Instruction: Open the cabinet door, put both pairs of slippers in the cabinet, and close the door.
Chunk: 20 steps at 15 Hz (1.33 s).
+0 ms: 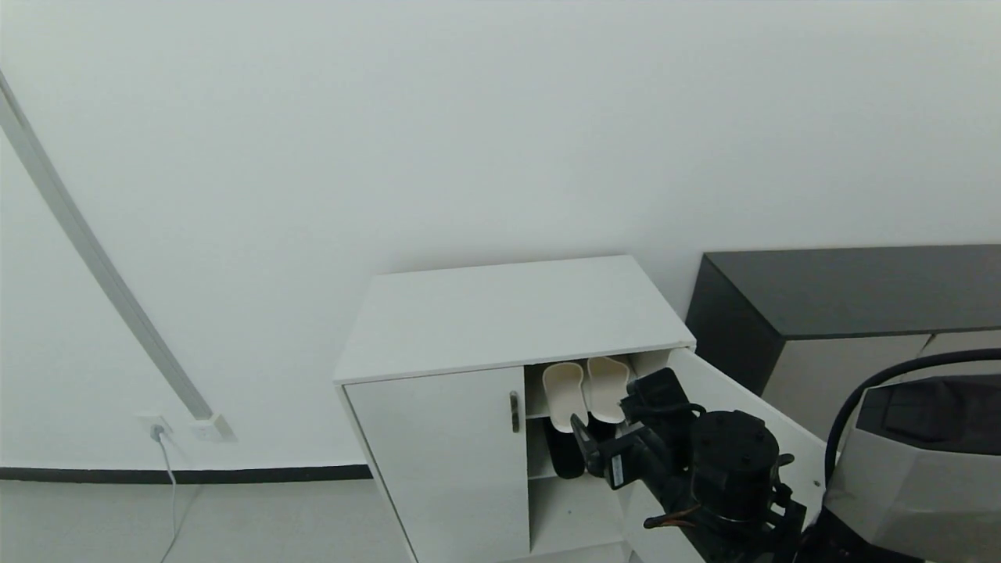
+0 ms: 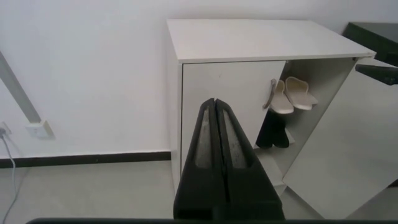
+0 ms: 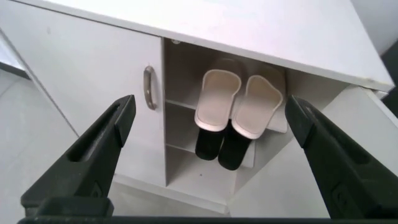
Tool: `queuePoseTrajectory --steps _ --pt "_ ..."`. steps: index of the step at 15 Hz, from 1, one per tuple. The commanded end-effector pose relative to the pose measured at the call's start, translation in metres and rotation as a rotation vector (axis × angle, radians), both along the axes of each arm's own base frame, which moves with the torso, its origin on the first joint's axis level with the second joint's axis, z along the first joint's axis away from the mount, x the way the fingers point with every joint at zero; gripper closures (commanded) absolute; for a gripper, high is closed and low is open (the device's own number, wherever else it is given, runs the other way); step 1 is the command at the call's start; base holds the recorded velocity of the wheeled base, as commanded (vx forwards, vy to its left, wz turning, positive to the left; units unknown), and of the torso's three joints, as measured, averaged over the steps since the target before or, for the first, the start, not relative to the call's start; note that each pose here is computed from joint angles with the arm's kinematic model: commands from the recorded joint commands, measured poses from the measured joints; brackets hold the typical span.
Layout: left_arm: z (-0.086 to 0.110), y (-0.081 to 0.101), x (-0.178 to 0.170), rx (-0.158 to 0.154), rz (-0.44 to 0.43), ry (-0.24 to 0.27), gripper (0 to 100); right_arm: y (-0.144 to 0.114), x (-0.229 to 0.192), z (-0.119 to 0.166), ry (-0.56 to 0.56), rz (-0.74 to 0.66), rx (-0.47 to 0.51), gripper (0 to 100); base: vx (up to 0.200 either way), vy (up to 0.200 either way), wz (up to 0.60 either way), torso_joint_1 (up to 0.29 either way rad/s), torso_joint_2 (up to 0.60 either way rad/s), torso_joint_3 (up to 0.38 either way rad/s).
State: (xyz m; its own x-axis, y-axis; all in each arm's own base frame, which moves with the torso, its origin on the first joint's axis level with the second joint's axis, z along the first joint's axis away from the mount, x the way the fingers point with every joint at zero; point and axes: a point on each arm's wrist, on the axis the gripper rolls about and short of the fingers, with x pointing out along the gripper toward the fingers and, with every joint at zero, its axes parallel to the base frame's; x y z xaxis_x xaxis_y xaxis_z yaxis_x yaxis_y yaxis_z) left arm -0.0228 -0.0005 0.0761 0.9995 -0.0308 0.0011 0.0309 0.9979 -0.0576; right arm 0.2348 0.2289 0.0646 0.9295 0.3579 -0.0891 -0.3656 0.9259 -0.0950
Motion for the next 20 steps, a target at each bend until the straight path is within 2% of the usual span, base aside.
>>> queuePoseTrajectory --steps 1,5,9,11,12,14,15,20 --pt "0.000 0.000 0.000 -0.001 0.000 0.000 100 -0.001 0.000 0.002 -0.006 -0.004 0.005 0 0.000 0.000 -0.60 -0.002 -0.01 0.002" --pt "0.000 0.000 0.000 -0.001 0.000 0.000 100 -0.003 0.001 0.002 -0.007 -0.012 0.002 0 0.000 0.000 -0.60 0.007 0.00 0.000" --pt "0.000 0.000 0.000 -0.001 0.000 0.000 100 -0.006 0.008 0.002 -0.037 -0.029 -0.017 0 0.000 0.000 0.00 0.000 0.00 0.000" --pt "0.000 0.000 0.000 -0.001 0.000 0.000 100 -0.012 0.011 0.017 -0.066 -0.047 -0.038 0 0.000 0.000 0.00 0.000 0.00 0.000" --pt "0.000 0.000 0.000 -0.001 0.000 0.000 100 -0.012 0.011 0.030 -0.034 -0.046 -0.056 0 0.000 0.000 0.00 0.000 0.00 0.000" --pt "0.000 0.000 0.000 -0.001 0.000 0.000 100 -0.011 0.012 0.064 0.012 -0.065 0.018 0 0.000 0.000 0.00 0.000 0.00 0.000" --pt "0.000 0.000 0.000 -0.001 0.000 0.000 100 -0.012 0.012 0.075 0.034 -0.081 0.044 100 0.000 0.000 0.00 0.000 0.00 0.000" --pt "0.000 0.000 0.000 -0.002 0.000 -0.002 100 -0.029 0.025 0.085 0.044 -0.168 0.057 100 -0.200 0.000 0.00 0.005 0.00 0.000"
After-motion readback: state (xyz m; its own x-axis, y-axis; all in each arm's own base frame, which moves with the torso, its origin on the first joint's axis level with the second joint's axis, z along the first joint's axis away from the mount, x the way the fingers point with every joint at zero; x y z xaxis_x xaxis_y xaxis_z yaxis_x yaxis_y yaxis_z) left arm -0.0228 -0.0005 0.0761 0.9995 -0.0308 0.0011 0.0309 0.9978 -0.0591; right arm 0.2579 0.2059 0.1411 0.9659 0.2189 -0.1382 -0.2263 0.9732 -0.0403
